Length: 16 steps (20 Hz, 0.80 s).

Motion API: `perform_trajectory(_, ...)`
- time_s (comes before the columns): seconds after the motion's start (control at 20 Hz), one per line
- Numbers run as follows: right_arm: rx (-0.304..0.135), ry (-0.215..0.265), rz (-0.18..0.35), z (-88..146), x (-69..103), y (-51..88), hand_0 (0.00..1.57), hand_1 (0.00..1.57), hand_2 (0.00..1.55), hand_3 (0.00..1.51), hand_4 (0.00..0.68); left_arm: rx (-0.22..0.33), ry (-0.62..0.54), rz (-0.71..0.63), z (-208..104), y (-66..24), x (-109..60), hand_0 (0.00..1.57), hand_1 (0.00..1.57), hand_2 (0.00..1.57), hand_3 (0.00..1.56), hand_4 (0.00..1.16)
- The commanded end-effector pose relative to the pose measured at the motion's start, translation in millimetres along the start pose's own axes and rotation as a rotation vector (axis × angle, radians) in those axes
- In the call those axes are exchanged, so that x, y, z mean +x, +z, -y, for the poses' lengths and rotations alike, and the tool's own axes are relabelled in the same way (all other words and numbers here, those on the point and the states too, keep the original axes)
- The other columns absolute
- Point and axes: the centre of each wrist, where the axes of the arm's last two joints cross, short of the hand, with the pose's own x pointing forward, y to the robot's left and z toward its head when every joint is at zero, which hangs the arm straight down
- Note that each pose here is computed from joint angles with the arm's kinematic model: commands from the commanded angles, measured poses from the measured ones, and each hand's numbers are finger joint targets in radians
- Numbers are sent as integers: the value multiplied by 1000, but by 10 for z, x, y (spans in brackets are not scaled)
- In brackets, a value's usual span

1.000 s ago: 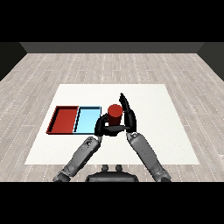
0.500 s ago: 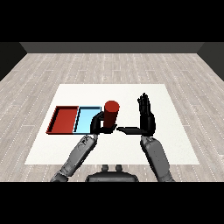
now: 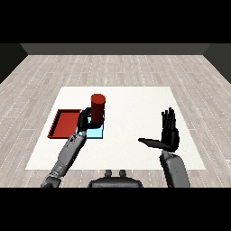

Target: Pick the red can and put it in the red box

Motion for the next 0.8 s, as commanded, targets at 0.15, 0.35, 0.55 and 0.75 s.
perform_trajectory(0.15,-33,49,-44,296,-143,146,0,0,0,0,0,158,-218,-99,-930,-409,75,1571,1571,1568,1476,1128)
perform_trajectory(0.35,-67,55,-55,374,-190,225,0,0,0,0,0,263,-353,-184,-1496,-307,-99,1571,1571,1568,1494,1136)
perform_trajectory(0.55,-56,24,-63,442,-298,131,0,0,0,0,0,337,-485,-275,-1904,-243,-319,1571,1571,1552,1479,1061)
perform_trajectory(0.75,-27,39,-47,210,-254,139,0,0,0,0,0,397,-542,-331,-2179,-306,-512,1571,1571,1544,1462,1023)
